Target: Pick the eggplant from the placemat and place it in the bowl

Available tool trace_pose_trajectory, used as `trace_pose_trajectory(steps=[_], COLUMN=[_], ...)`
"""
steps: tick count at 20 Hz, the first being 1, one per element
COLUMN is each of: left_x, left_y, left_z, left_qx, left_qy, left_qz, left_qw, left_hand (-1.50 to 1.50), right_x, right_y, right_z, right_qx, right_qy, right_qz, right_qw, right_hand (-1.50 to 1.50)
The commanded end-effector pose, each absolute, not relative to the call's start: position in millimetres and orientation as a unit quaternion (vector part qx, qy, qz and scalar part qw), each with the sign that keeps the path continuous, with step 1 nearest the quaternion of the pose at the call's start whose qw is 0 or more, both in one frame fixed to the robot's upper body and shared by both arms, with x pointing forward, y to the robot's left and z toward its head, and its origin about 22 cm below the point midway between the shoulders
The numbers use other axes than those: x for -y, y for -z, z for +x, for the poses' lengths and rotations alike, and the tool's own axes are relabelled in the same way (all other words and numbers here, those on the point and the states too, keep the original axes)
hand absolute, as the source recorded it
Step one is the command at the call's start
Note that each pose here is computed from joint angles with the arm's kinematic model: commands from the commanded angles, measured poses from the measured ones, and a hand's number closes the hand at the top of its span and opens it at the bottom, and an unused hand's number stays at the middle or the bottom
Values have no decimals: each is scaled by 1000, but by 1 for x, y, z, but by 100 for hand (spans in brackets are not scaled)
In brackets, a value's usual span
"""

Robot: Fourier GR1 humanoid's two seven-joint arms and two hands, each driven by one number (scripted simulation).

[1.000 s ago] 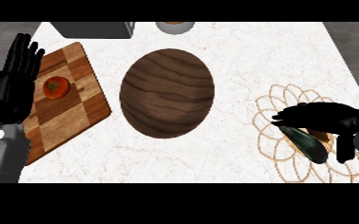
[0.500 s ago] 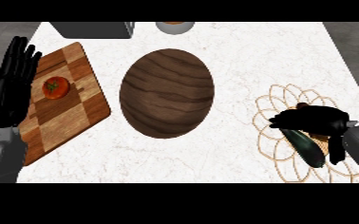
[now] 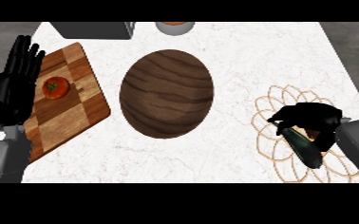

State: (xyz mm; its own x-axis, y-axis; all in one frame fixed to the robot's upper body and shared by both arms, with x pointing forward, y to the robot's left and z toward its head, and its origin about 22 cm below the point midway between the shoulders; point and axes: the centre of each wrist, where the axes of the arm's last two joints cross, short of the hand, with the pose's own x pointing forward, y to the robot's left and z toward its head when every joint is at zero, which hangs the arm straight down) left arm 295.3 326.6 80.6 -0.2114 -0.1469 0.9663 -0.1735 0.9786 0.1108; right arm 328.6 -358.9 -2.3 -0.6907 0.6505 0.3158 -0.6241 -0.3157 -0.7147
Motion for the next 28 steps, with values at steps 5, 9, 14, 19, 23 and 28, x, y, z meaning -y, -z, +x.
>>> trace_pose_trajectory(steps=[5,9,14,19,23,28], left_x=[-320,-335,-336,-342,-338,-331], left_y=[-87,-77,-85,-91,-94,-86], left_z=[304,284,290,292,283,286], left_qx=[777,778,777,774,773,773], left_qy=[-10,-17,-17,-11,-13,-18], left_qz=[105,107,118,114,119,123], left_qw=[621,619,618,622,624,622], left_hand=[0,0,0,0,0,0], right_x=[368,384,448,447,457,437], right_y=[20,7,-15,-21,-60,-106], right_z=[326,328,317,318,319,324], right_qx=[466,462,419,440,472,549], right_qy=[-799,-745,-597,-545,-507,-496], right_qz=[11,-106,-327,-397,-449,-408], right_qw=[380,470,600,593,564,535], right_hand=[150,150,150,150,150,150])
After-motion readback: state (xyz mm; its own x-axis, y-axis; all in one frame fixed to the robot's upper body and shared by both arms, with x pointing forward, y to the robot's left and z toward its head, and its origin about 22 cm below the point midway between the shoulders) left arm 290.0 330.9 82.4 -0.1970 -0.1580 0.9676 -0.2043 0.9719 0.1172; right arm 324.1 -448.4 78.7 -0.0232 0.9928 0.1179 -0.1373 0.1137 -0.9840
